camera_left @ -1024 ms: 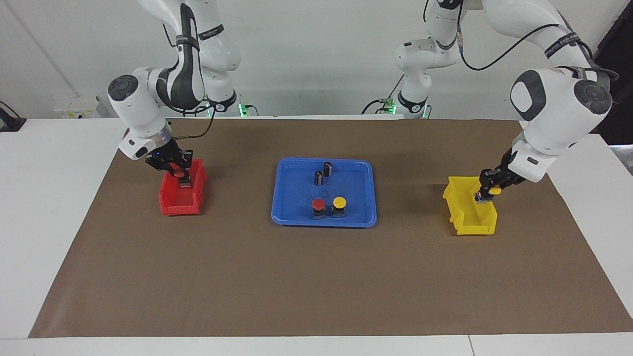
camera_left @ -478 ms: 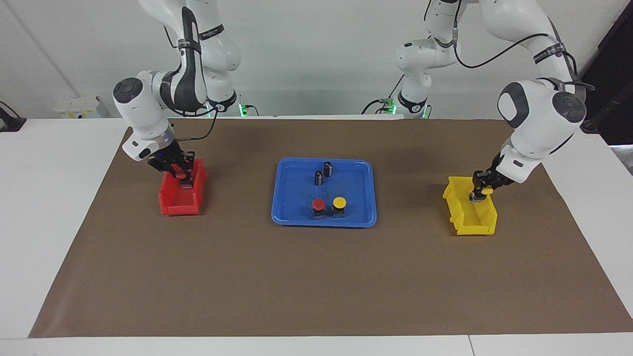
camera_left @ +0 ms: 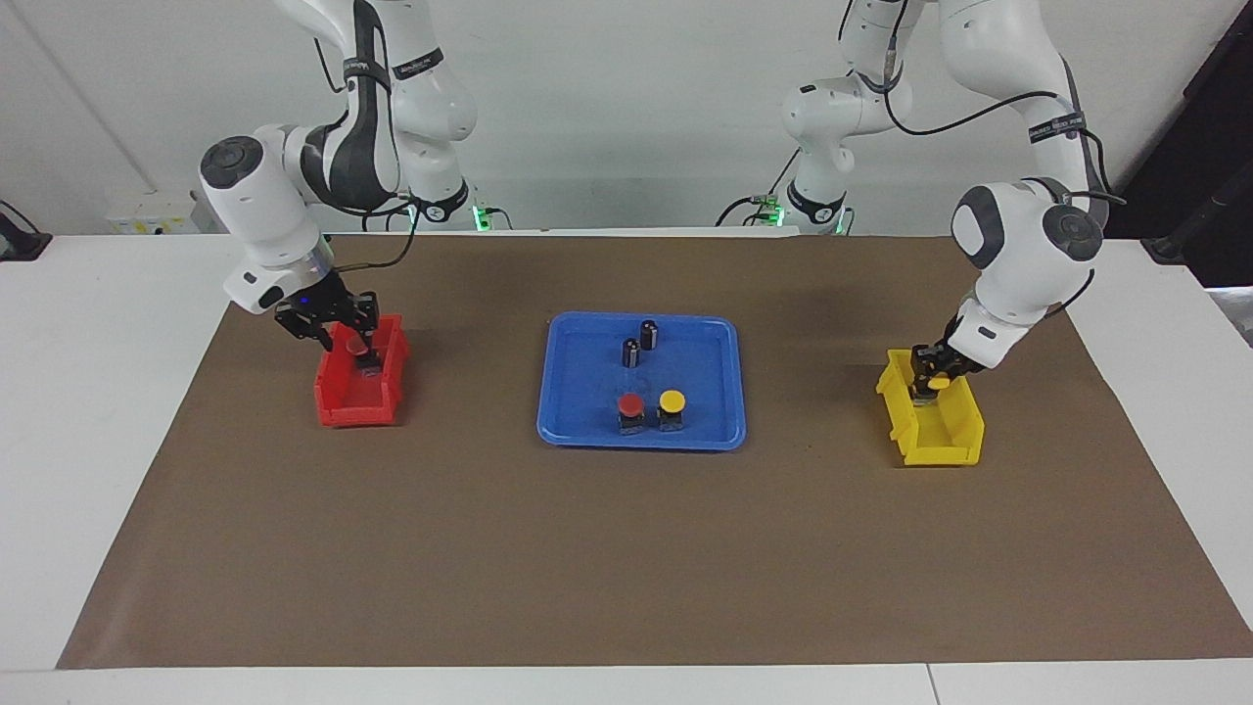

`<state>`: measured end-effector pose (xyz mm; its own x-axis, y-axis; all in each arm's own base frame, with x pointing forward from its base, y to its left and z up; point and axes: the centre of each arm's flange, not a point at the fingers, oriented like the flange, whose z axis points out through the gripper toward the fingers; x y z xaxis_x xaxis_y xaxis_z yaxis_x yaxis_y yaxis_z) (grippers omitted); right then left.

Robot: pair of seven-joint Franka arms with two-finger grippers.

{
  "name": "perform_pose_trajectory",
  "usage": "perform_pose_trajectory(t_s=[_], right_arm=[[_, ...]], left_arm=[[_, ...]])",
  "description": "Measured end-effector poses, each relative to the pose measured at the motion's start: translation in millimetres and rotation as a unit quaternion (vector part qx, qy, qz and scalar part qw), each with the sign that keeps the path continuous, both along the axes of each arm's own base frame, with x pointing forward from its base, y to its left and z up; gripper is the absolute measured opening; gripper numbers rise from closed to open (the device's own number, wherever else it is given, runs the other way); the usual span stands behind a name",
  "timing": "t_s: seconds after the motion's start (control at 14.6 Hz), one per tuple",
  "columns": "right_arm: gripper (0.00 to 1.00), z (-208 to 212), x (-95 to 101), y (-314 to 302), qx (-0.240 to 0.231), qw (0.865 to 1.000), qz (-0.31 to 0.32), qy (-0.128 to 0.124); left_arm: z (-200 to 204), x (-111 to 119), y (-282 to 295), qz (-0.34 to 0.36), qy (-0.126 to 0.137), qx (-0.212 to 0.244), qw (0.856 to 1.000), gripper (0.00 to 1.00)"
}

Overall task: Sort red and yellow buttons by color
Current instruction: 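Release the yellow button in the yellow bin while the right gripper reaches red, then grasp the second red button with the right gripper while the left gripper withdraws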

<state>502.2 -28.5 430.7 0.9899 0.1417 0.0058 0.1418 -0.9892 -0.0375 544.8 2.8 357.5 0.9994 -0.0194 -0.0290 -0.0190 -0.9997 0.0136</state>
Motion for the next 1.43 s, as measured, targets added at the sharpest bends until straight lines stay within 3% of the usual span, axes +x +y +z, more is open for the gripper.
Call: perform_pose_trajectory(t_s=[0.27,0.48,0.61,0.82,1.02,1.23,1.43], right_arm=[[0.78,61,48.8,115,0.023,0.999,0.002,-0.028],[0.79,78,60.2,231,0.011,0.999,-0.01,-0.036],[0.79,75,67.8,306,-0.001,0.999,-0.036,-0.036],[0.79,34,76.1,387,-0.016,0.998,-0.054,-0.03],[0.78,-1,82.3,410,-0.012,0.997,-0.07,-0.03],[0.78,-17,84.7,409,-0.007,0.997,-0.073,-0.034],[0.78,-46,77.5,411,0.0,0.996,-0.078,-0.036]], left_arm=[[-3,-2,6,0.002,-0.003,0.0,1.0,0.41],[-3,-2,6,0.002,-0.003,0.0,1.0,0.44],[-2,-2,5,0.001,-0.004,0.0,1.0,0.48],[-2,-2,1,-0.003,-0.004,0.0,1.0,0.48],[1,-1,0,-0.004,-0.007,0.0,1.0,0.5],[11,5,0,-0.005,-0.018,0.0,1.0,0.7],[36,18,0,-0.005,-0.033,0.0,0.999,0.73]])
